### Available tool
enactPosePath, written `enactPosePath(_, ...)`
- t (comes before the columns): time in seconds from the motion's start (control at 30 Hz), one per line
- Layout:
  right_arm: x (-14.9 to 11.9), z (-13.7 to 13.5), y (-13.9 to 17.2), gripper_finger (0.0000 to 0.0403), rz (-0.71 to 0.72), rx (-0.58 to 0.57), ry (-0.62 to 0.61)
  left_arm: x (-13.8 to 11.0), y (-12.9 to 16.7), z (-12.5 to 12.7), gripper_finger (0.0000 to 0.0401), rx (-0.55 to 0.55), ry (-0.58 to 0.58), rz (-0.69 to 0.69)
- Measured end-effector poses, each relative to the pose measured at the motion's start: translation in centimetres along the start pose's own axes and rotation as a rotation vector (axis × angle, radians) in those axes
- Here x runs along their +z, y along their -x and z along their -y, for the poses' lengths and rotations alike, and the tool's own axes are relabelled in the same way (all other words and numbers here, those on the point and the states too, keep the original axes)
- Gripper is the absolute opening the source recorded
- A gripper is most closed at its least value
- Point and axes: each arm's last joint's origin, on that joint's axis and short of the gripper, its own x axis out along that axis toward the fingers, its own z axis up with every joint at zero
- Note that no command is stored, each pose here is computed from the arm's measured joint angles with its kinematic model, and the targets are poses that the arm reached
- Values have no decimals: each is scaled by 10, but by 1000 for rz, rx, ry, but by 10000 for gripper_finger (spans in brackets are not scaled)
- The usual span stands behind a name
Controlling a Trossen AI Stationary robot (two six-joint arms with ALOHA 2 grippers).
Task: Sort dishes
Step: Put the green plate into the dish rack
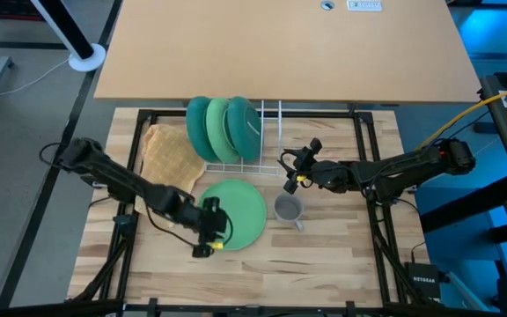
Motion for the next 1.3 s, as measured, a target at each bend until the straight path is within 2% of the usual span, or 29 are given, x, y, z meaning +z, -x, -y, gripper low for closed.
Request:
enactPosePath(0.13,0,0,0,195,0,0,0,-7,-28,2,76,48,49,-66)
enactPosePath(0.27,0,0,0,195,0,0,0,-13,-46,1,113,75,105,-120)
enactPosePath(0.43,0,0,0,195,-1,0,0,-14,-47,4,173,0,94,-149)
enactPosePath(0.57,0,0,0,195,-1,1,0,-9,-42,7,199,-50,105,-119)
enactPosePath(0.73,0,-1,0,195,-1,23,0,-10,-44,12,204,-30,54,-91)
enactPosePath(1.0,0,-1,0,195,-1,34,0,-23,-63,23,205,-4,-49,-156)
enactPosePath(1.17,0,-1,0,195,-2,33,1,-30,-79,23,205,83,-111,-177)
enactPosePath(1.3,0,-1,0,195,-2,34,1,-36,-90,21,205,100,-122,-213)
